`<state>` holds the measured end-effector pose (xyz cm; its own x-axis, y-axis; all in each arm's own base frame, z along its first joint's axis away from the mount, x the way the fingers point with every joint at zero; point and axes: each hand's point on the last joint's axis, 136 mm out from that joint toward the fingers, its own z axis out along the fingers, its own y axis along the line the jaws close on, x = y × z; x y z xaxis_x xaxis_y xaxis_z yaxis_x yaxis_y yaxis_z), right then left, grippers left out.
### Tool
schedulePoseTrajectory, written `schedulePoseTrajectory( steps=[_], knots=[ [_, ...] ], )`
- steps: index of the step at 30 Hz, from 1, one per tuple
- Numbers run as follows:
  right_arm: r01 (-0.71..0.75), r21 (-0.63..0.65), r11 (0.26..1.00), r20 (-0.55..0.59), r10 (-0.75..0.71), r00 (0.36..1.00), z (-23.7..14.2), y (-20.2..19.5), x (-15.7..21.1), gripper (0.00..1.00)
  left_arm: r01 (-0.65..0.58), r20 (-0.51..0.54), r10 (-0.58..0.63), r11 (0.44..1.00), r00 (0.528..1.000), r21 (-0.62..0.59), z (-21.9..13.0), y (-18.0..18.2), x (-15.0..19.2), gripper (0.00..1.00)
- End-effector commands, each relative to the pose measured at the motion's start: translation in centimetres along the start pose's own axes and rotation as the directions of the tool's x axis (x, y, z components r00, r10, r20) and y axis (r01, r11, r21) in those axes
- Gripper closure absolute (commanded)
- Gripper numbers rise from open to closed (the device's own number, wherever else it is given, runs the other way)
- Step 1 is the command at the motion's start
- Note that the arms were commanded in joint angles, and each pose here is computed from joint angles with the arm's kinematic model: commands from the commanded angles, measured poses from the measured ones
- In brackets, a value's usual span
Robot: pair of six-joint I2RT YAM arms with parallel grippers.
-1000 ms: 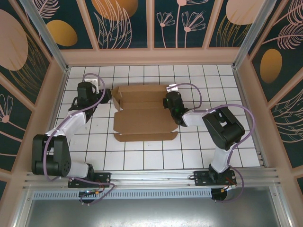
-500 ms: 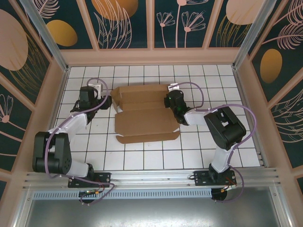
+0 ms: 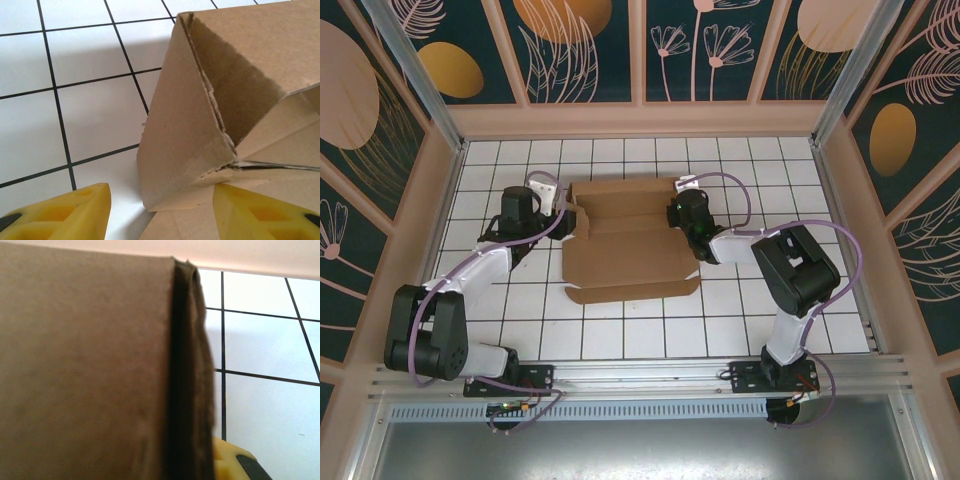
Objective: Fold the paper box
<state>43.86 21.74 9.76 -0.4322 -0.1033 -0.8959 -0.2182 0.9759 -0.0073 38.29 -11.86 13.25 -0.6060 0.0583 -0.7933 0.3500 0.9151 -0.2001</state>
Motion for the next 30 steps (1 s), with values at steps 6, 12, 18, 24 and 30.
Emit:
schedulePoseTrajectory(
  steps=[6,12,18,24,30],
  knots=[
    [0.033,-0.011,0.999,-0.2,-0.034,0.979,0.2,-0.3,6.1,1.0,-0.061,-0.004,0.061,0.997,0.998,0.037,0.9,-1.4,0.5,0.42],
    [0.028,-0.028,0.999,-0.197,-0.033,0.98,0.1,-0.1,6.1,1.0,-0.074,0.005,0.074,0.997,0.997,-0.001,2.6,-1.4,-0.5,0.39],
    [0.032,-0.048,0.998,-0.189,-0.04,0.981,-0.2,0.4,5.9,1.0,-0.098,-0.005,0.098,0.988,0.995,-0.122,4.3,-0.6,-1.2,0.41],
    [0.048,-0.038,0.998,-0.172,-0.054,0.984,-0.6,0.4,5.8,1.0,-0.044,0.06,0.065,0.953,0.996,-0.3,4.0,1.9,-2.9,0.54],
    [0.064,-0.007,0.998,-0.163,-0.064,0.985,-0.7,0.3,6.0,1.0,-0.014,0.063,0.041,0.926,0.997,-0.377,4.4,2.9,-2.6,0.79]
  ],
)
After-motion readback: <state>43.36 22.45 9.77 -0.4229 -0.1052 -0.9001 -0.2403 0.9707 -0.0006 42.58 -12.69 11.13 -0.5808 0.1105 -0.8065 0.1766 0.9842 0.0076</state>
